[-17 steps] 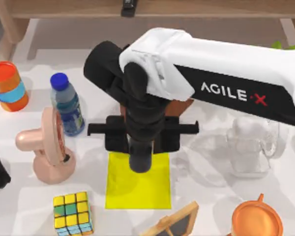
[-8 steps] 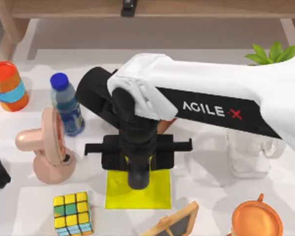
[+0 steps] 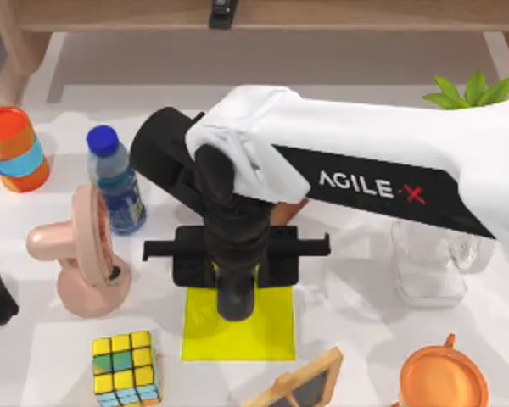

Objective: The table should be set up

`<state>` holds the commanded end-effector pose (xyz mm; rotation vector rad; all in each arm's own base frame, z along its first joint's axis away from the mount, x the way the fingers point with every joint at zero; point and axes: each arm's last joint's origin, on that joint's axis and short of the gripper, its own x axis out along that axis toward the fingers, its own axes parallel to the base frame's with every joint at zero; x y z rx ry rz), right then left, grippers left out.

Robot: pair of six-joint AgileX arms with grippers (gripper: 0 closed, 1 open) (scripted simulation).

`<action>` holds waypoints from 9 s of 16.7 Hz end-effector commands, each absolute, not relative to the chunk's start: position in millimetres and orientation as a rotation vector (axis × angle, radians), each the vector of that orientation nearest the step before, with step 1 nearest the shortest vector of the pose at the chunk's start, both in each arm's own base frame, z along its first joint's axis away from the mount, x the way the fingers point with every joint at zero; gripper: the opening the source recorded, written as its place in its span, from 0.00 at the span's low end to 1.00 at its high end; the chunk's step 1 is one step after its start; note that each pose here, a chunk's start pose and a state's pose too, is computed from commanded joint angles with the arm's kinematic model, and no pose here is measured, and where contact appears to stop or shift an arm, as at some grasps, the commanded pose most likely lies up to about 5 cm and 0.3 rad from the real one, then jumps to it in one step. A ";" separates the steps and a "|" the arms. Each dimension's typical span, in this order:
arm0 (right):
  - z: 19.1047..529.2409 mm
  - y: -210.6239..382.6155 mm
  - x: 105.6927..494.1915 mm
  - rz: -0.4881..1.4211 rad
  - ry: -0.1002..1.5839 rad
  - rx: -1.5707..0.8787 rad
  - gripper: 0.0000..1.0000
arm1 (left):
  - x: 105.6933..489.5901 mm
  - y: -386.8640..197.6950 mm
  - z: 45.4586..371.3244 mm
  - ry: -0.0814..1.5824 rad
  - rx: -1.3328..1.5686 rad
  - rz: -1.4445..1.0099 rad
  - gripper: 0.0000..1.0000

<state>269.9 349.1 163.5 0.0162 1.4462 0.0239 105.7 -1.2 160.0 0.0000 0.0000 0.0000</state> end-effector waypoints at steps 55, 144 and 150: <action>160.9 330.1 290.4 0.018 1.415 0.135 1.00 | 105.7 -1.2 160.0 0.000 0.000 0.000 1.00; 93.5 -186.2 347.9 -0.020 -0.008 1.565 0.00 | 105.7 -1.2 160.0 0.000 0.000 0.000 1.00; 90.5 -183.1 371.6 -0.033 0.003 1.571 0.00 | 105.7 -1.2 160.0 0.000 0.000 0.000 1.00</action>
